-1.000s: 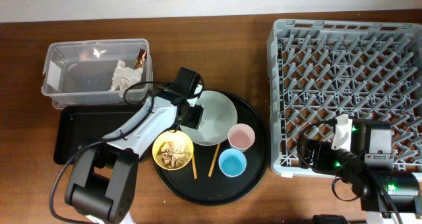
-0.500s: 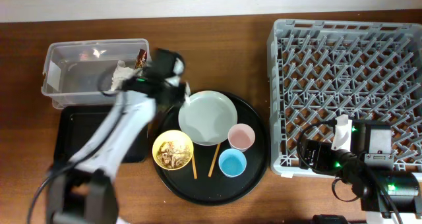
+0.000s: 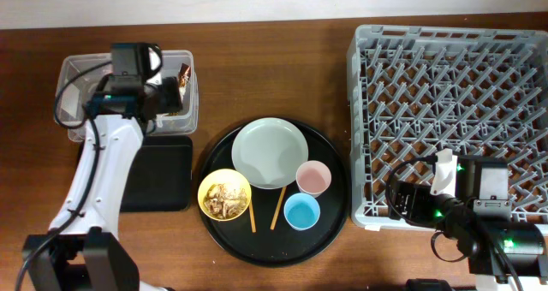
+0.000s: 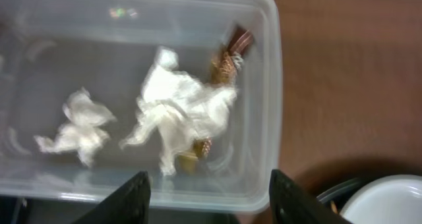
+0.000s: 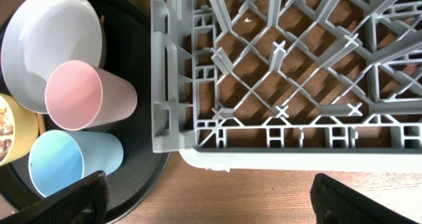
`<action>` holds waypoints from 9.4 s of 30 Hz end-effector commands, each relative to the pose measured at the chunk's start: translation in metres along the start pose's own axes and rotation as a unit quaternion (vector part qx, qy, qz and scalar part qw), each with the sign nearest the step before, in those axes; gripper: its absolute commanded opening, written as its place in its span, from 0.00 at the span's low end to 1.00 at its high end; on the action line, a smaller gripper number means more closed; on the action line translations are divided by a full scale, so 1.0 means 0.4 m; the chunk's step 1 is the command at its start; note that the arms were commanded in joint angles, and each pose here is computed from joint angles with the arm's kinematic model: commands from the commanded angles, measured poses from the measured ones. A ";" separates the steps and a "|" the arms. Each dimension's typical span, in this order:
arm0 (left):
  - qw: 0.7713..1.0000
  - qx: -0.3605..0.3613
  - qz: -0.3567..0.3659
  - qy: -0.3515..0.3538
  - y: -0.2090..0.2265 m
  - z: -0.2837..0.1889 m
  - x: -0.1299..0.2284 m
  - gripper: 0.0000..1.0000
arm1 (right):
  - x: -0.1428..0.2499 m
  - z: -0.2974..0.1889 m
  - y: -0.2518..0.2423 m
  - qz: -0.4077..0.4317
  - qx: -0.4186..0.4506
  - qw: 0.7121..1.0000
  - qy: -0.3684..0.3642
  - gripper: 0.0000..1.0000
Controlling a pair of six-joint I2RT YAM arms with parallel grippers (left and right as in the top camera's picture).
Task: Sort waste into correct bins and load items into the dishwasher rack
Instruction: 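Grasp the tissue with the left gripper and drop it in the clear bin, then grasp the yellow bowl rim with the left gripper, then tip the yellow bowl over the black tray to dump food scraps, then set the yellow bowl onto the white plate with the left gripper, then grasp the pink cup with the left gripper and lift it, then hand the pink cup to the right gripper and place it in the rack, then grasp the blue cup with the left gripper and lift it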
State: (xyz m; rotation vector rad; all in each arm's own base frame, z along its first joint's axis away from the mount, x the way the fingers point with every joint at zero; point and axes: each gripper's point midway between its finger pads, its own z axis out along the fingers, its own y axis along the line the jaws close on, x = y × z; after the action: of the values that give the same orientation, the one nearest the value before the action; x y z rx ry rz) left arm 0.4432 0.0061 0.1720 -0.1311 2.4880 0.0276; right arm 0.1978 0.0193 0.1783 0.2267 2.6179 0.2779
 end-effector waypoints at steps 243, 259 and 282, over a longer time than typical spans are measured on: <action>0.963 0.142 0.061 0.221 -0.332 -0.157 0.214 0.52 | -0.310 -0.162 -0.426 0.227 0.230 0.945 -0.040 0.42; 0.963 0.143 0.062 0.221 -0.333 -0.157 0.215 0.53 | -0.345 0.102 -0.689 0.358 0.196 0.910 0.075 0.68; 0.912 0.165 0.204 0.316 -0.497 -0.192 0.504 0.65 | -0.283 -0.038 0.015 0.002 0.047 0.985 0.165 0.82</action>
State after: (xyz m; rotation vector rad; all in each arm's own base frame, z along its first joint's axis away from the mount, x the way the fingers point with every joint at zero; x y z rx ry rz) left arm 0.2836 -0.2055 0.1264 0.5009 3.0448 -0.3222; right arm 0.2893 -0.0101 0.2455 0.3459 2.9433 0.2980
